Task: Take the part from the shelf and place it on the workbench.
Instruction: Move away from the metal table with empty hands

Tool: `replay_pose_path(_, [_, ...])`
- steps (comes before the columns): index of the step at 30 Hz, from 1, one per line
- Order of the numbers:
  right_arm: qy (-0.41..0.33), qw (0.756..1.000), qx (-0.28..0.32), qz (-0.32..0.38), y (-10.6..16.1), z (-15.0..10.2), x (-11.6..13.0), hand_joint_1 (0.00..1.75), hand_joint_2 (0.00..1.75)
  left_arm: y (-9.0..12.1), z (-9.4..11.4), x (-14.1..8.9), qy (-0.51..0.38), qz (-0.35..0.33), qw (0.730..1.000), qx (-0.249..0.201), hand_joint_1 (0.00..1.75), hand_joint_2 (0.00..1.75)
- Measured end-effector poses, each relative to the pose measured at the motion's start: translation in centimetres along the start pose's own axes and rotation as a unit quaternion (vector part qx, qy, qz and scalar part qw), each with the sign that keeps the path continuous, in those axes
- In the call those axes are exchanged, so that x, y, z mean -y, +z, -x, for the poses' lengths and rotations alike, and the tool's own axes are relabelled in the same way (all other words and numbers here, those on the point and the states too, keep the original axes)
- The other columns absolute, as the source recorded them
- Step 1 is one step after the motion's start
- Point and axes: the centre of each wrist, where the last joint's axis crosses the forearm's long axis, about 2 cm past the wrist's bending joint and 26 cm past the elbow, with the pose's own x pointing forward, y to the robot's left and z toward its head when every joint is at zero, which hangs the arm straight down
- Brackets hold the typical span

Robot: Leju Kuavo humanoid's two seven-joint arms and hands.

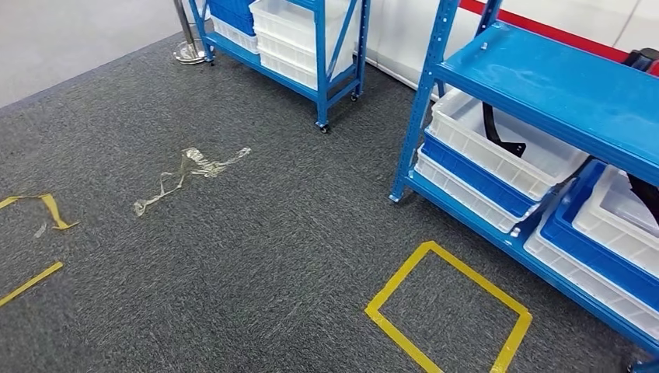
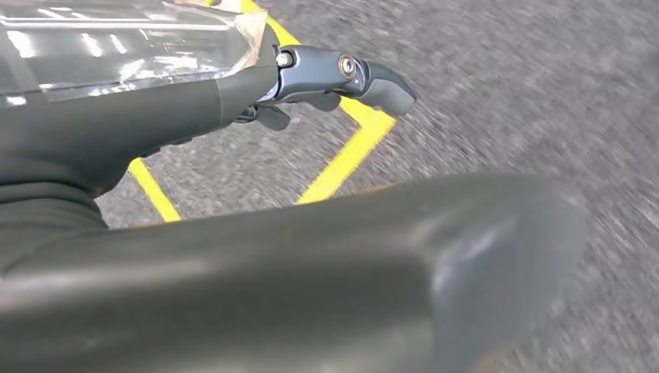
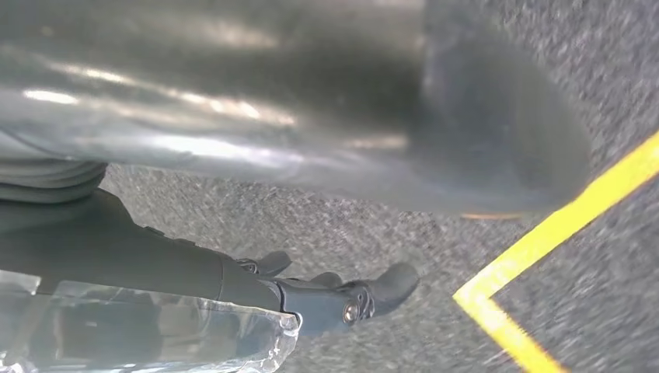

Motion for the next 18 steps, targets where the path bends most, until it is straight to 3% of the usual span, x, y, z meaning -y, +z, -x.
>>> replay_pose_path(18, [-0.005, 1.000, -0.005, 0.004, 0.04, 0.27, 0.04, 0.00, 0.00, 0.09, 0.15, 0.05, 0.001, 0.002, 1.000, -0.003, 0.00, 0.00])
